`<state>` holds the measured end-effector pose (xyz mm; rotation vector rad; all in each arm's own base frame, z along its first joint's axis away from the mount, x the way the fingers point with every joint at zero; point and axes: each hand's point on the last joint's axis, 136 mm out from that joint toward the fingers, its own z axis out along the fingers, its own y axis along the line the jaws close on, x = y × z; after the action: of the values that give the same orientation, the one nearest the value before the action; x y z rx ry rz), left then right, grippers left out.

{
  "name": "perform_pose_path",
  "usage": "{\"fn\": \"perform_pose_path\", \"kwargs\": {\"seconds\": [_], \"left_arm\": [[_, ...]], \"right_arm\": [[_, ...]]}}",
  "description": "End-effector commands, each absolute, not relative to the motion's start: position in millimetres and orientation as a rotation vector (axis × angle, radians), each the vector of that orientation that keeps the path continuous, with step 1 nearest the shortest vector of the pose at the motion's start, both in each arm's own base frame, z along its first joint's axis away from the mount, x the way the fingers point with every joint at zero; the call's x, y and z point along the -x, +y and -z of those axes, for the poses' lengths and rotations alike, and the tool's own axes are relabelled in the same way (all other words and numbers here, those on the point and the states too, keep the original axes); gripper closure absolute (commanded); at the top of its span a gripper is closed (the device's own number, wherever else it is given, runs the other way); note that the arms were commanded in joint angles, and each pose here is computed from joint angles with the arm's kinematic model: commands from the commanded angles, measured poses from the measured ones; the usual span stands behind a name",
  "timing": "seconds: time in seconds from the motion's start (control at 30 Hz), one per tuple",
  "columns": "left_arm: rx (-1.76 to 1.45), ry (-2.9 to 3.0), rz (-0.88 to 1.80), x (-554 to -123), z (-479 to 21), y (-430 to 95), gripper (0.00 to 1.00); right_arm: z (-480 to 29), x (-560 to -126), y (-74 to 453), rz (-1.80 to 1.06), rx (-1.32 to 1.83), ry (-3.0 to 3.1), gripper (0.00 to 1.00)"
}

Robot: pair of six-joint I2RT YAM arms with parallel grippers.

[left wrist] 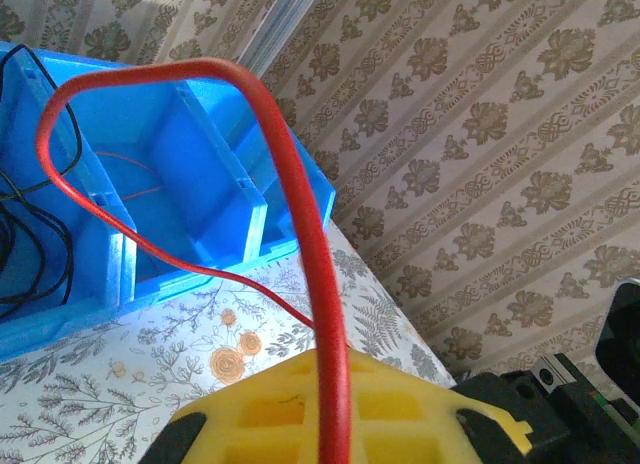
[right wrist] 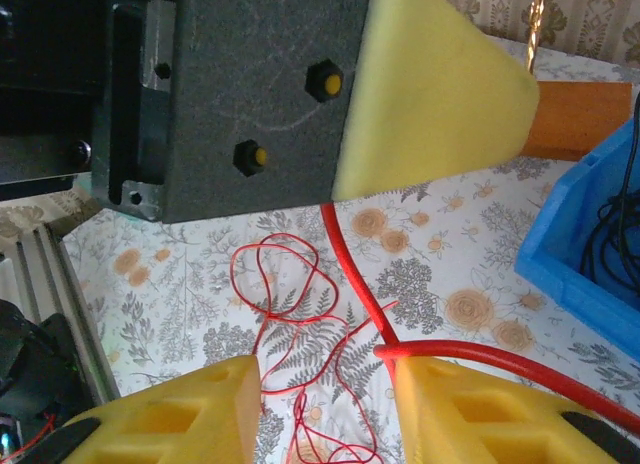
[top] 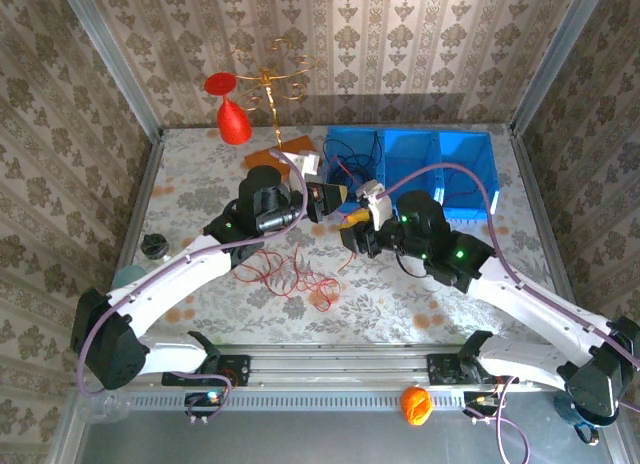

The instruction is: Untangle the cables

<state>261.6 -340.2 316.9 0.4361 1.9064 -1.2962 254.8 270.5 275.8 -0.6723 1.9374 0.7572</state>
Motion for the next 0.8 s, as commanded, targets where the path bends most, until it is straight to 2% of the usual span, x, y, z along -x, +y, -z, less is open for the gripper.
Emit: {"fn": "perform_pose_path", "kwargs": {"seconds": [0.0,0.33,0.6,0.7,0.73,0.77], "left_arm": [[-0.435,1.881,1.343,-258,-323,-339,1.00],[-0.425,1.880,1.377,-253,-321,-338,1.00],[-0.420,1.901,1.357,-249,-315,-330,1.00],[-0.421,1.907,1.366,-248,-312,-331,1.00],[-0.422,1.907,1.369,-248,-312,-331,1.00],[-0.424,1.910,1.372,-247,-311,-331,1.00]], "right_arm": [[-285,-262,274,-0.744,0.685,1.900,0.57],[-267,-277,278,-0.663,0.700,1.932,0.55],[-263,-288,259,-0.550,0.637,1.936,0.52],[-264,-288,265,-0.589,0.651,1.920,0.57],[-265,-288,269,-0.601,0.666,1.927,0.61],[-266,-288,272,-0.610,0.675,1.932,0.71]]}}
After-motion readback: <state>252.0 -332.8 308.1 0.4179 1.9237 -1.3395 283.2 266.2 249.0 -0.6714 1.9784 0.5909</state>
